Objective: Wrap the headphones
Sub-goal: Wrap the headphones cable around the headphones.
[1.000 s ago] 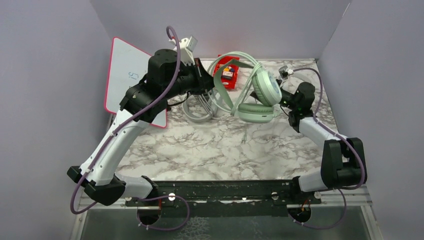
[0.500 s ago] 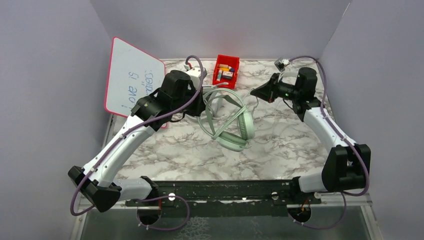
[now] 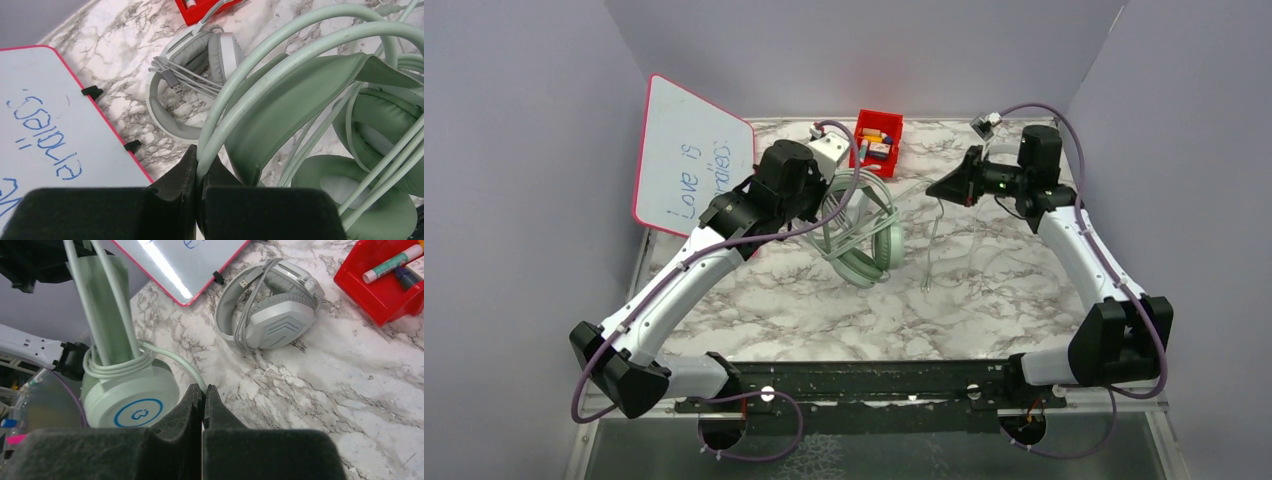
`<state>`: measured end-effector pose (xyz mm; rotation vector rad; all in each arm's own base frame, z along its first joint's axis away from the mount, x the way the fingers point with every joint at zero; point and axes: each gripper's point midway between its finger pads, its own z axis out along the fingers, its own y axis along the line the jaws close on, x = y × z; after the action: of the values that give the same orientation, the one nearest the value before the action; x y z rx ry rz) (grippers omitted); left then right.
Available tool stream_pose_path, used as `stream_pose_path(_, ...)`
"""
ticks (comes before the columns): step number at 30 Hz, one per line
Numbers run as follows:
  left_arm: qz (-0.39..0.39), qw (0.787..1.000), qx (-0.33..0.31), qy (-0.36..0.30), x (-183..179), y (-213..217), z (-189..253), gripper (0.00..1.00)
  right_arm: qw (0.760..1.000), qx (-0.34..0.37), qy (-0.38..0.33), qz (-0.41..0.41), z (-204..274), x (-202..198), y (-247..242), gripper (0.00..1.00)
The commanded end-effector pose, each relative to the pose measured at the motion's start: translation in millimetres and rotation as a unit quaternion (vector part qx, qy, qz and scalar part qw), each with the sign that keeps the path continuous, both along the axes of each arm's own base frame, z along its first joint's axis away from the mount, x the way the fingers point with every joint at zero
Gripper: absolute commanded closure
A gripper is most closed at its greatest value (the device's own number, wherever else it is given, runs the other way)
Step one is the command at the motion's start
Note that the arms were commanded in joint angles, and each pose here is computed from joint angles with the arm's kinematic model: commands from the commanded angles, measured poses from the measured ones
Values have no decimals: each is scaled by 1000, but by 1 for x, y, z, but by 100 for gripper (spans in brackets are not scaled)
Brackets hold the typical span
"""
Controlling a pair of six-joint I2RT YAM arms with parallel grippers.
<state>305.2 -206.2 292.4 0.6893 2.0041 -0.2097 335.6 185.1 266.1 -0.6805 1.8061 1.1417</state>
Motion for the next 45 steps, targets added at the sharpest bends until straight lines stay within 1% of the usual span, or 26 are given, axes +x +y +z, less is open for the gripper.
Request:
stream_pose_path(1, 27, 997, 2, -67, 20, 3, 22, 100, 999, 21, -7, 33, 40, -16, 10, 100)
stream_pose_path(5, 63, 994, 14, -90, 31, 9, 25, 100, 998, 28, 6, 49, 50, -27, 20, 100)
stream_pose_path(9, 100, 988, 9, -115, 40, 16, 31, 100, 997, 38, 25, 64, 56, -40, 27, 100)
stream_pose_path(16, 153, 977, 0, -148, 38, 38, 46, 100, 998, 41, 29, 30, 64, -46, 22, 100)
stream_pose_path(20, 176, 972, 3, -153, 36, 49, 40, 100, 998, 49, 37, 30, 67, -54, 22, 100)
stream_pose_path(25, 187, 972, -11, -145, 41, 44, 37, 100, 996, 64, 38, 51, 81, -69, 24, 100)
stream_pose_path(29, 174, 974, -36, -141, 46, 30, 41, 100, 995, 73, 27, 63, 96, -77, 31, 100)
stream_pose_path(33, 175, 973, -41, -144, 49, 22, 43, 100, 994, 70, 49, 72, 96, -75, 46, 100)
stream_pose_path(37, 204, 965, -53, -156, 51, 22, 48, 100, 992, 74, 74, 77, 96, -76, 68, 100)
stream_pose_path(43, 247, 951, -103, -157, 56, 18, 51, 100, 987, 103, 100, 75, 105, -78, 89, 100)
stream_pose_path(45, 250, 948, -118, -157, 58, 11, 52, 100, 986, 105, 106, 68, 106, -74, 93, 100)
